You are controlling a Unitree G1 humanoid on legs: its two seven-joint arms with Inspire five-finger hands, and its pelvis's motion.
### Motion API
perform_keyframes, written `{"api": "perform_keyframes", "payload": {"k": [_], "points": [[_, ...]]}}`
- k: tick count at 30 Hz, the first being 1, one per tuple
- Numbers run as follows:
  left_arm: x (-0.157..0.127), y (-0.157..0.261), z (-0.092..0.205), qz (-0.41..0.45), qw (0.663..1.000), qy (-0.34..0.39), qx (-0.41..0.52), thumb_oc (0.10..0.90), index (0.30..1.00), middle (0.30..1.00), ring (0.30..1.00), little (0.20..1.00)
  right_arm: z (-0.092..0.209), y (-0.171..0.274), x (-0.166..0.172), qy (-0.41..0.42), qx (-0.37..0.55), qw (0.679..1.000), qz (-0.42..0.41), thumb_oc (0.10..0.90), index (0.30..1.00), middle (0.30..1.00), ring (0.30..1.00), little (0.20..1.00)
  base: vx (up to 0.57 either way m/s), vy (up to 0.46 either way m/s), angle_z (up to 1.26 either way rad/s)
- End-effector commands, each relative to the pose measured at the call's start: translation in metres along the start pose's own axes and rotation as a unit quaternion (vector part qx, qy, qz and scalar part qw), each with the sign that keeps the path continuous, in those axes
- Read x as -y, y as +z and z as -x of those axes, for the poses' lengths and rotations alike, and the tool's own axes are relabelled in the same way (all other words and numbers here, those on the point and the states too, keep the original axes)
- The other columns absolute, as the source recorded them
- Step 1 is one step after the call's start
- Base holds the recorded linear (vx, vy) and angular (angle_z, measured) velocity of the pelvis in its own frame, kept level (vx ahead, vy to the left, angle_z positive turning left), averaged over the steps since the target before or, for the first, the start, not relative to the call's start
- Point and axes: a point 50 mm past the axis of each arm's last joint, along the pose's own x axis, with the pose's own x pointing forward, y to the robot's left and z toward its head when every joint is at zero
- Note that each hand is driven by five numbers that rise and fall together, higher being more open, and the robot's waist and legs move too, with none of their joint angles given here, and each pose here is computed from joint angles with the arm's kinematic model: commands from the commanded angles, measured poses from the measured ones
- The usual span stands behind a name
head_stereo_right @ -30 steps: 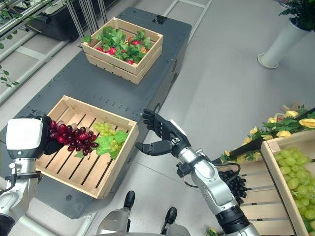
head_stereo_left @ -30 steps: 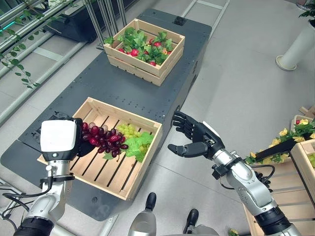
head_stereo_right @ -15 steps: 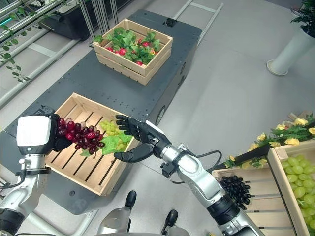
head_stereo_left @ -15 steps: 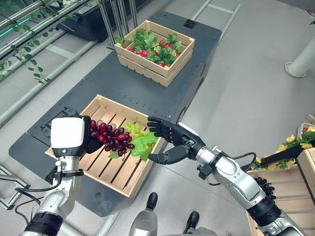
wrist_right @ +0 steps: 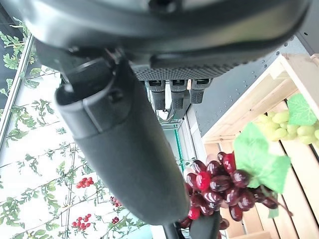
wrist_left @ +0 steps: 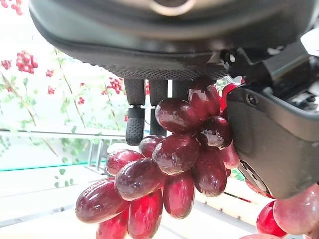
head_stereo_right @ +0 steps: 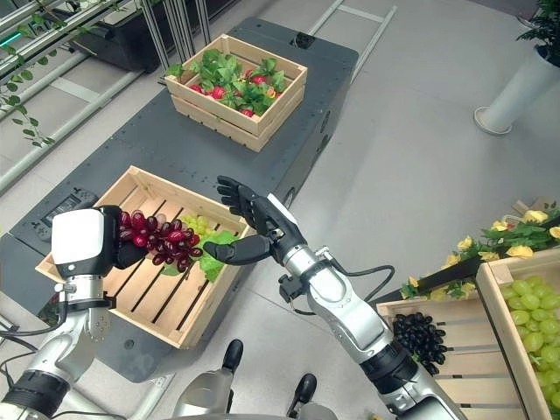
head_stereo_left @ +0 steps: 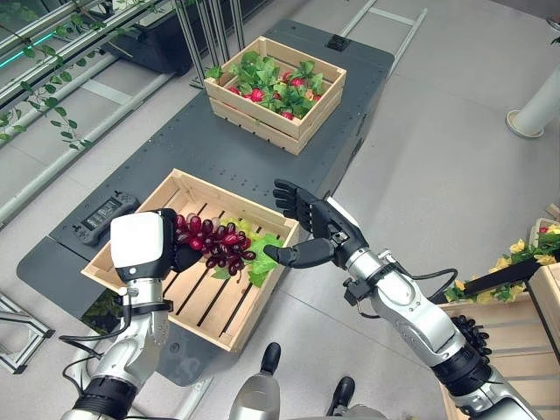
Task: Pick up the fruits from the basket on one side to the basket on the other side
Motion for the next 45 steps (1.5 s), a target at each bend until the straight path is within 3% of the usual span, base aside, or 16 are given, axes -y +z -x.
{"api": "perform_keyframes", "payload": {"k": [1,22,45], "points": [[-0.021,0.019,-0.035,0.039,0.995,0.089,0.023,0.400,0.300,0.300,0.300,0.300,-0.005,0.032,-0.016,0.018,0.090,0.996,-0.019,0.800,0.900,0.900,0.900,0.900,0.00,0.000,0.00],[-0.025,0.043,-0.042,0.076,0.992,0.091,0.049,0.400,0.300,0.300,0.300,0.300,-0.008,0.020,-0.029,0.090,0.044,0.995,-0.029,0.800,0.900,0.900,0.900,0.900,0.00,0.000,0.00],[-0.015,0.091,-0.033,0.146,0.979,0.008,0.144,0.400,0.300,0.300,0.300,0.300,-0.009,0.023,-0.035,0.098,0.055,0.992,-0.061,0.800,0.900,0.900,0.900,0.900,0.00,0.000,0.00]]}}
